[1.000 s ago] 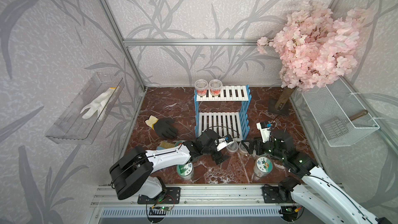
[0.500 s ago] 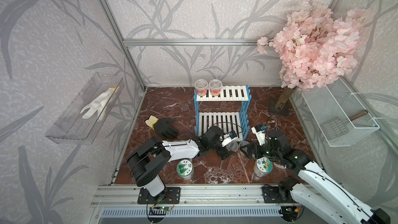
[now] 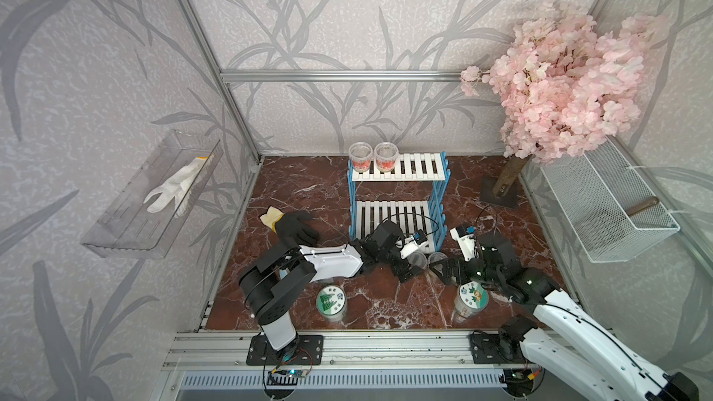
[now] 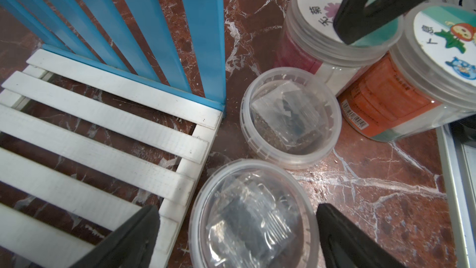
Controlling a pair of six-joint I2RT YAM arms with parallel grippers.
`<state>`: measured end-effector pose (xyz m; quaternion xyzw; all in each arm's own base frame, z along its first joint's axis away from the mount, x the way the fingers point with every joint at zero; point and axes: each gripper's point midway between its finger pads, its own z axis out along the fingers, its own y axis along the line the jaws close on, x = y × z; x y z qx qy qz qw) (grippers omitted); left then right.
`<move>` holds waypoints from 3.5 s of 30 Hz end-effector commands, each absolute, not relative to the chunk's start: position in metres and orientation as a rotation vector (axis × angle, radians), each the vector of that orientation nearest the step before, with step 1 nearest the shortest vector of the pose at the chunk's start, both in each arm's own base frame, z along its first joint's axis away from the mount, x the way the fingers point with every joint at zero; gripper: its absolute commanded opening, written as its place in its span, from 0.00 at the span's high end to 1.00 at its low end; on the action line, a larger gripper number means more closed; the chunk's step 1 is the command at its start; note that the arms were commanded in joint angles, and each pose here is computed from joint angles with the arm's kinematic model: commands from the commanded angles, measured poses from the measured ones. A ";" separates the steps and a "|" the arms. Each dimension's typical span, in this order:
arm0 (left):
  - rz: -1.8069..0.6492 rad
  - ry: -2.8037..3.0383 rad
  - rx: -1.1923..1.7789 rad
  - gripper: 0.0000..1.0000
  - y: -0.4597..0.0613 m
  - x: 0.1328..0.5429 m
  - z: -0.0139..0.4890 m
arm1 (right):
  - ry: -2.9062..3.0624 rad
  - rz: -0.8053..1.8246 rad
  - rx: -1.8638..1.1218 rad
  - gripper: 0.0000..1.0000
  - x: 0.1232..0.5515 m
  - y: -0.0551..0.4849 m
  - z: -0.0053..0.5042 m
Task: Place the seed container on the shelf
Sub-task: Pick up the seed jar at the center of the board.
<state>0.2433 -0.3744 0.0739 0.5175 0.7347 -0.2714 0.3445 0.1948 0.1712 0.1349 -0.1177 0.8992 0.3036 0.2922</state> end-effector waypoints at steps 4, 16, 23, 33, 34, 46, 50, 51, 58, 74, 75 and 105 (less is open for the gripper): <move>-0.716 1.926 1.352 0.01 -0.377 0.246 0.073 | 2.375 0.790 -0.310 0.01 0.198 0.170 0.136; -0.704 1.941 1.352 0.08 -0.379 0.250 0.067 | 2.360 0.751 -0.299 0.01 0.199 0.164 0.136; -0.745 1.978 1.372 0.17 -0.380 0.244 0.065 | 2.358 0.747 -0.289 0.01 0.200 0.163 0.134; -0.764 1.970 1.310 0.20 -0.370 0.241 0.084 | 2.339 0.714 -0.255 0.01 0.203 0.158 0.134; -0.768 1.975 1.299 0.21 -0.368 0.242 0.085 | 2.334 0.708 -0.248 0.01 0.204 0.156 0.134; -0.795 2.021 1.316 0.20 -0.367 0.241 0.075 | 2.328 0.705 -0.230 0.01 0.204 0.155 0.134; -0.789 2.022 1.331 0.17 -0.368 0.241 0.072 | 2.328 0.698 -0.228 0.01 0.204 0.153 0.134; -0.786 2.027 1.333 0.16 -0.368 0.242 0.071 | 2.328 0.698 -0.229 0.01 0.204 0.154 0.134; -0.769 2.028 1.330 0.15 -0.371 0.248 0.067 | 2.340 0.699 -0.223 0.01 0.203 0.153 0.130; -0.807 2.033 1.333 0.26 -0.369 0.240 0.076 | 2.337 0.702 -0.217 0.01 0.204 0.153 0.130; -0.808 2.036 1.319 0.26 -0.368 0.240 0.078 | 2.334 0.703 -0.218 0.01 0.204 0.154 0.131; -0.902 2.211 0.527 0.28 -0.281 0.241 0.224 | 1.672 0.619 -0.790 0.15 0.219 0.219 0.219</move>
